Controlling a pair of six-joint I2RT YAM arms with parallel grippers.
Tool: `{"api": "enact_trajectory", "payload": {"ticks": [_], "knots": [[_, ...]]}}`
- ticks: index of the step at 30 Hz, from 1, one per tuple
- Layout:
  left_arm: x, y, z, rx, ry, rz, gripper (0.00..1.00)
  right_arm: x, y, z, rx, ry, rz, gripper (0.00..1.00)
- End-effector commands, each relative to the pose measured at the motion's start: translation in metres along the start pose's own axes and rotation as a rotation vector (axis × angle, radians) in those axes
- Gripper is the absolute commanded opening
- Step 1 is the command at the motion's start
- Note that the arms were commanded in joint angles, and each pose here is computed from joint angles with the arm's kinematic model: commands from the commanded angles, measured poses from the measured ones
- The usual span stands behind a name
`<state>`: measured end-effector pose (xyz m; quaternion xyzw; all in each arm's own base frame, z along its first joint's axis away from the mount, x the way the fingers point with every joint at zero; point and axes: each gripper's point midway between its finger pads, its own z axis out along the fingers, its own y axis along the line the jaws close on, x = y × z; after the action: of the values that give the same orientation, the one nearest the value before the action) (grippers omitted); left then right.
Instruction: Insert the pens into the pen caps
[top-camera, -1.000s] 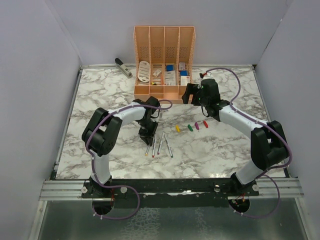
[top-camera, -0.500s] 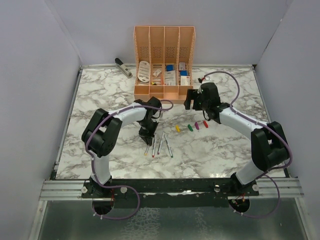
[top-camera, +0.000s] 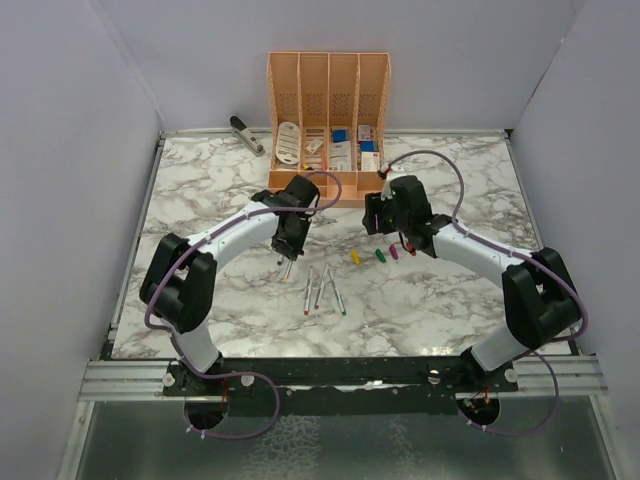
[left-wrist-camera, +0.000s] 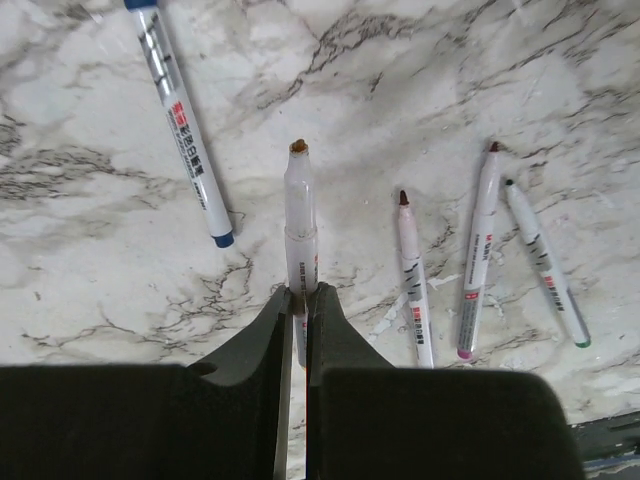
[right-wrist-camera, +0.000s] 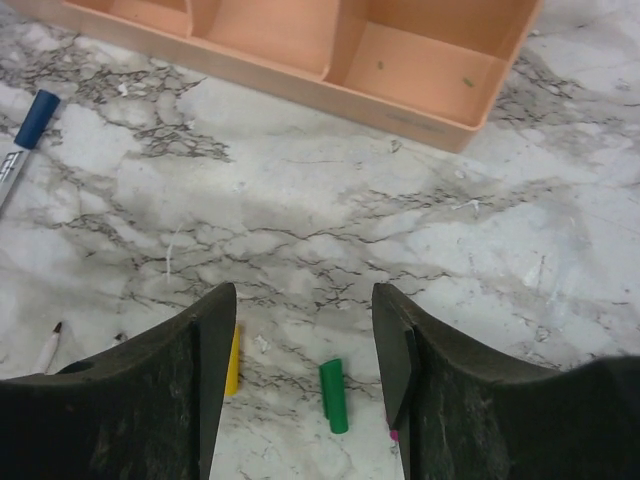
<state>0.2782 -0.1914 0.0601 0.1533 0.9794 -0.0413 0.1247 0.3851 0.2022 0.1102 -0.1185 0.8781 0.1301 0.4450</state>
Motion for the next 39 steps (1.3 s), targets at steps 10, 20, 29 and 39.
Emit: {"api": "enact_trajectory", "payload": {"ticks": [10,20,29,39], "knots": [[-0.104,-0.009,-0.080,0.054,-0.500,0.005,0.00,0.028,0.045,0.009,-0.152,0.100,-0.091,0.54],[-0.130,-0.029,-0.086,0.229,-0.634,0.021,0.00,0.057,0.069,0.015,-0.185,0.193,-0.151,0.46],[-0.132,-0.027,-0.093,0.279,-0.682,0.027,0.00,0.080,0.073,0.018,-0.147,0.273,-0.169,0.39],[-0.127,-0.022,-0.094,0.305,-0.683,0.026,0.00,0.095,0.056,0.028,-0.039,0.327,-0.171,0.38]]}}
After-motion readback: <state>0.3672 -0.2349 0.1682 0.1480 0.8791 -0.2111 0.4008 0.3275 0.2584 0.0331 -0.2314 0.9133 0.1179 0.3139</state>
